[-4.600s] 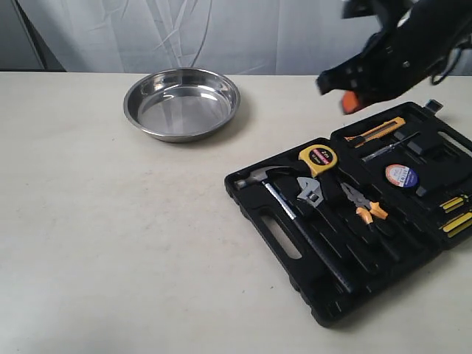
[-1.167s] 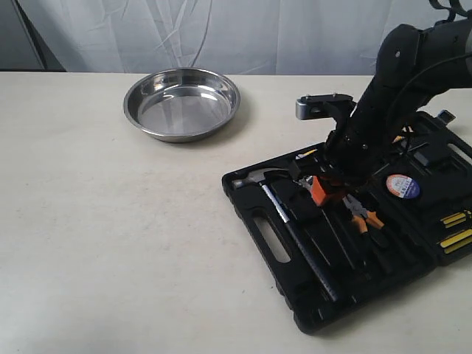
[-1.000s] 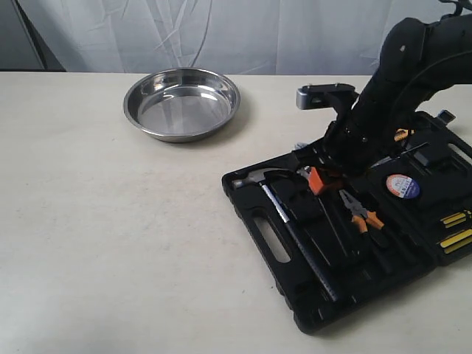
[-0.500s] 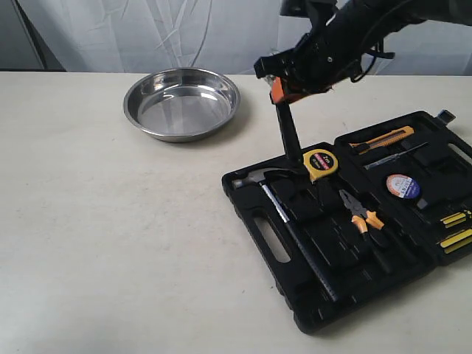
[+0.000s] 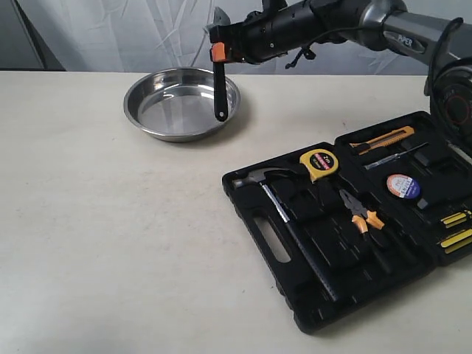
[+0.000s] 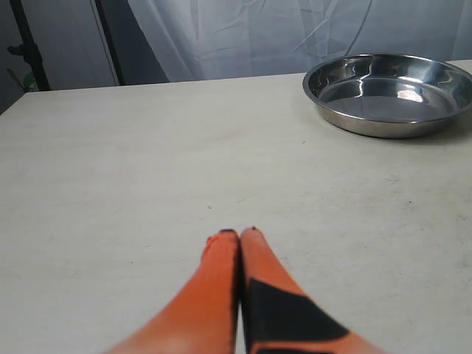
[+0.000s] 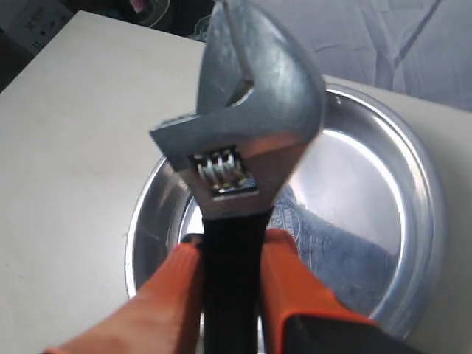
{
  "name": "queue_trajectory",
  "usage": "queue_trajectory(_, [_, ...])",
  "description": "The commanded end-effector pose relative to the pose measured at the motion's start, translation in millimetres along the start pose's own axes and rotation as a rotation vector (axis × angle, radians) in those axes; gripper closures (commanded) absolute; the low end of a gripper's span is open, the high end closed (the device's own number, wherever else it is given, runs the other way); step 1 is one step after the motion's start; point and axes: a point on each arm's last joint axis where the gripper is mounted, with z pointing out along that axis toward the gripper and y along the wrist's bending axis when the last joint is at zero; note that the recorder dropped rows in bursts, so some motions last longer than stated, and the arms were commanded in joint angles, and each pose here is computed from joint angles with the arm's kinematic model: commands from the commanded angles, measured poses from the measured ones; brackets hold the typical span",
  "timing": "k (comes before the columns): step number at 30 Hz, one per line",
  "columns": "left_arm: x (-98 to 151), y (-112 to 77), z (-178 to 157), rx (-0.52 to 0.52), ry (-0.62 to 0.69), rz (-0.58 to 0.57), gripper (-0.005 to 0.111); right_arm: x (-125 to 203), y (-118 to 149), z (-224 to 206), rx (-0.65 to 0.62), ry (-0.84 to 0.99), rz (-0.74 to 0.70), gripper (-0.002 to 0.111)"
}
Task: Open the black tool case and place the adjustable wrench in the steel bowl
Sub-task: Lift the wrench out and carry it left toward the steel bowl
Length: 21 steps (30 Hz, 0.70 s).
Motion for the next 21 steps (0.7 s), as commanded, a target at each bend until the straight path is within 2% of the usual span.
queue_trajectory(1, [-2.4, 0.3, -0.7, -0.004, -0.016, 0.003, 0.107, -3.3, 1.1, 1.1, -0.041, -0.013, -0.094, 0.109])
queue_trajectory(4, [-2.4, 0.3, -0.7, -0.004, -0.016, 0.003, 0.107, 0.8, -3.0, -2.7, -0.054, 0.038, -0.126, 0.109])
queue_trajectory(7, [-2.4, 0.3, -0.7, -0.004, -0.016, 0.003, 0.107, 1.5, -23.4, -14.2, -0.001, 0.066, -0.152, 0.109])
queue_trajectory(11, [-2.6, 0.2, -0.7, -0.003, -0.018, 0.003, 0.107, -13.5, -56.9, -38.1, 0.059, -0.08, -0.07, 0.109])
queue_trajectory(16, [-2.6, 0.2, -0.7, -0.003, -0.018, 0.003, 0.107, -21.3, -62.7, -45.0, 0.001, -0.184, -0.111, 0.109])
queue_trajectory(21, [-2.6, 0.2, -0.7, -0.003, -0.018, 0.003, 0.107, -17.6, -66.6, -31.0, -0.147, -0.169, -0.165, 0.109])
